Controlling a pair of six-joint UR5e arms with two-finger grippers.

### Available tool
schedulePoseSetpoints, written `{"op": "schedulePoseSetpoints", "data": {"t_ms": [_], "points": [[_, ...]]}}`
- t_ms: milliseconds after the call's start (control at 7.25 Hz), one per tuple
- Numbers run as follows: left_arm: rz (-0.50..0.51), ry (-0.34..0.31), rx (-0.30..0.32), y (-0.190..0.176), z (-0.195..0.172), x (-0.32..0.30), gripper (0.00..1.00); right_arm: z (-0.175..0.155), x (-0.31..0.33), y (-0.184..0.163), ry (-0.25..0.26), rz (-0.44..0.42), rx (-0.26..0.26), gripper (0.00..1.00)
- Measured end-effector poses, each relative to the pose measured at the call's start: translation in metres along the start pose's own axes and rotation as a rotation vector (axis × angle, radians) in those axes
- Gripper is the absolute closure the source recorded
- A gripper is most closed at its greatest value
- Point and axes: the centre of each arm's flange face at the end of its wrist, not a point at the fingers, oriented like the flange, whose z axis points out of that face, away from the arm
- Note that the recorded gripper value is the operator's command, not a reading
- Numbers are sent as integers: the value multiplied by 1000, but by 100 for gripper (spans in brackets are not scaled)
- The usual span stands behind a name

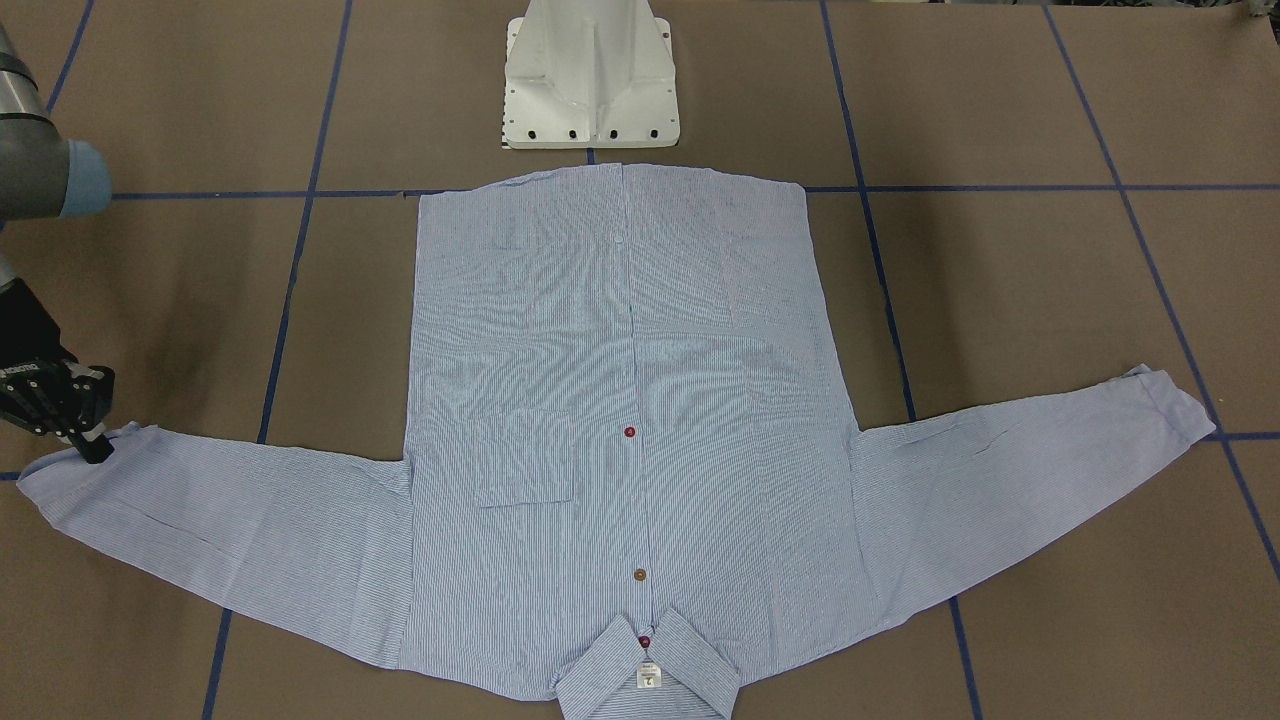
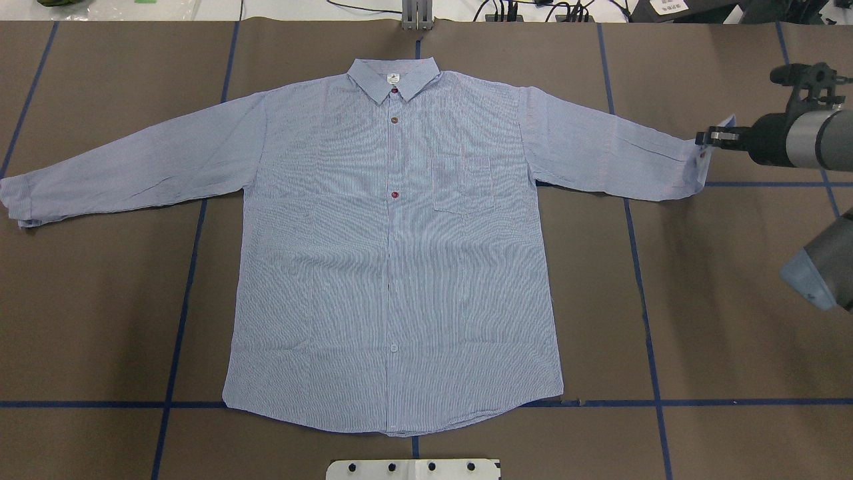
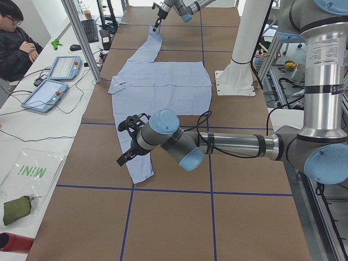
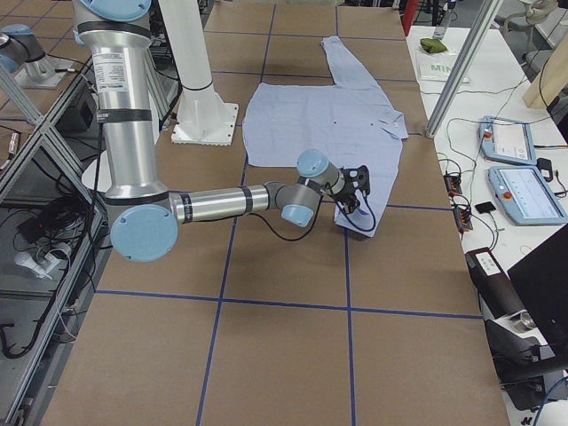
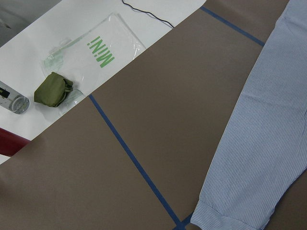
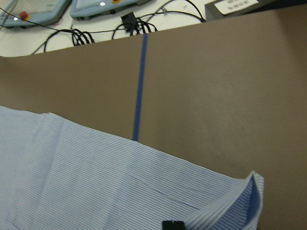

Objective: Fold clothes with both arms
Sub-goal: 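Carry the grasped sleeve across the shirt body toward the collar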

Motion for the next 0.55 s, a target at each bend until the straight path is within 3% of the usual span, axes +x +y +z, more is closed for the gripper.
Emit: {"op": "schedulePoseSetpoints", "data": {"t_ms": [276,551], "points": [[0,0,1,-1,0,0,0,24,-117,-29,-141,-8,29,100],[0,-1,3,-1,-1,0,0,48,-242,-12,-220,111,106,100]]}}
